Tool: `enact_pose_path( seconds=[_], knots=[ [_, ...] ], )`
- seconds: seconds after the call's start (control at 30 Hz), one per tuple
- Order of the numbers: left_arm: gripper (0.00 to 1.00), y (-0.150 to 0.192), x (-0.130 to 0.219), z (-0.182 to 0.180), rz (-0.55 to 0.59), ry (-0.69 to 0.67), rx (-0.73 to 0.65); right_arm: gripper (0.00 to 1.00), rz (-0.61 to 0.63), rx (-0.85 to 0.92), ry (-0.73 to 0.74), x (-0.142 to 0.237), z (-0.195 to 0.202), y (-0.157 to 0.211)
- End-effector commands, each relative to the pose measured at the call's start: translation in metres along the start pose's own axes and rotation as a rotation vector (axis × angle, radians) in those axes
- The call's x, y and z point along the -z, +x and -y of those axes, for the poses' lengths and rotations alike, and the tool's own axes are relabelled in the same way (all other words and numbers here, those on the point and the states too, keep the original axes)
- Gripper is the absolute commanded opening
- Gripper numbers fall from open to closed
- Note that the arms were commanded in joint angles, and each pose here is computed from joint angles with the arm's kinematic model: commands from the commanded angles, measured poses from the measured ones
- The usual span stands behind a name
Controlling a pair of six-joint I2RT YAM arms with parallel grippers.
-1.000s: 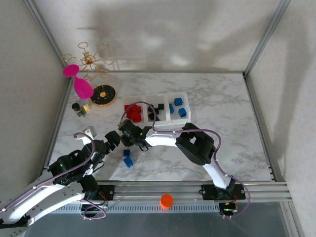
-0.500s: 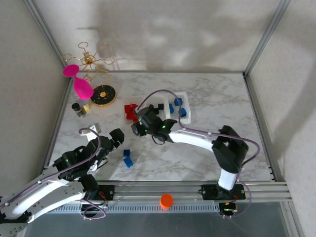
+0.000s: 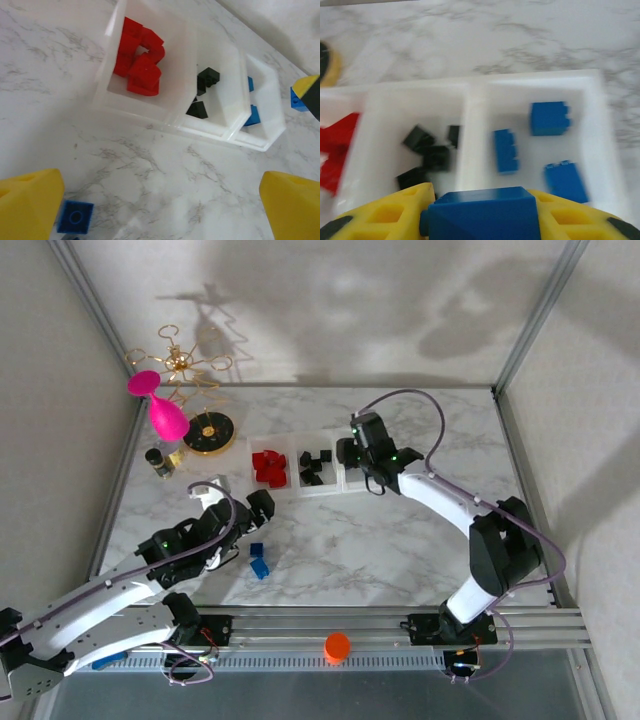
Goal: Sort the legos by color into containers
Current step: Place the lego in the container.
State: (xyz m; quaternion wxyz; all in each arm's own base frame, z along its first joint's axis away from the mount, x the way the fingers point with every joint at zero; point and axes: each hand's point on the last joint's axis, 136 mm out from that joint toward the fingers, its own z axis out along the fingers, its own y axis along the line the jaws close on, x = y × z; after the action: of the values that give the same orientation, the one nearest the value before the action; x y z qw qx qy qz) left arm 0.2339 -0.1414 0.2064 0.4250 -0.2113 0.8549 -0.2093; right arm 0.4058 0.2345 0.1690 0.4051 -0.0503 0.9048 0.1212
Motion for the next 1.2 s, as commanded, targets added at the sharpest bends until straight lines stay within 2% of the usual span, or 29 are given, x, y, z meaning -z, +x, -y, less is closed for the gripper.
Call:
enact_pose_path(
  seconds=[0.0, 0.27, 0.4, 0.63, 0.8, 0.97, 1.17],
  knots=[
    [0.99, -0.011, 0.001, 0.023, 0.013, 0.059, 0.015, 0.42, -0.013, 0.02, 0.071, -0.022, 0.017, -0.006],
    [1.0, -0.012, -0.003, 0.032, 0.01, 0.069, 0.003, 0.48, -0.019, 0.027, 0.149, -0.062, 0.033, -0.015],
    [1.0, -0.013, -0.001, 0.031, 0.012, 0.064, -0.006, 0.54, -0.032, 0.026, 0.165, -0.069, 0.036, -0.013],
    [1.0, -0.012, 0.0, 0.026, 0.014, 0.057, -0.001, 0.67, -0.006, 0.017, 0.118, -0.048, 0.028, -0.021],
    [0.99, -0.013, 0.002, 0.024, 0.019, 0.056, 0.009, 0.72, 0.012, 0.01, 0.044, -0.02, 0.01, -0.021],
    [1.0, -0.014, 0.006, 0.012, 0.027, 0.027, 0.011, 0.75, -0.007, 0.029, -0.035, 0.004, -0.019, -0.005],
    [1.0, -0.013, 0.014, -0.005, 0.033, 0.008, 0.029, 0.77, -0.06, 0.079, -0.134, 0.026, -0.068, 0.034]
  ],
)
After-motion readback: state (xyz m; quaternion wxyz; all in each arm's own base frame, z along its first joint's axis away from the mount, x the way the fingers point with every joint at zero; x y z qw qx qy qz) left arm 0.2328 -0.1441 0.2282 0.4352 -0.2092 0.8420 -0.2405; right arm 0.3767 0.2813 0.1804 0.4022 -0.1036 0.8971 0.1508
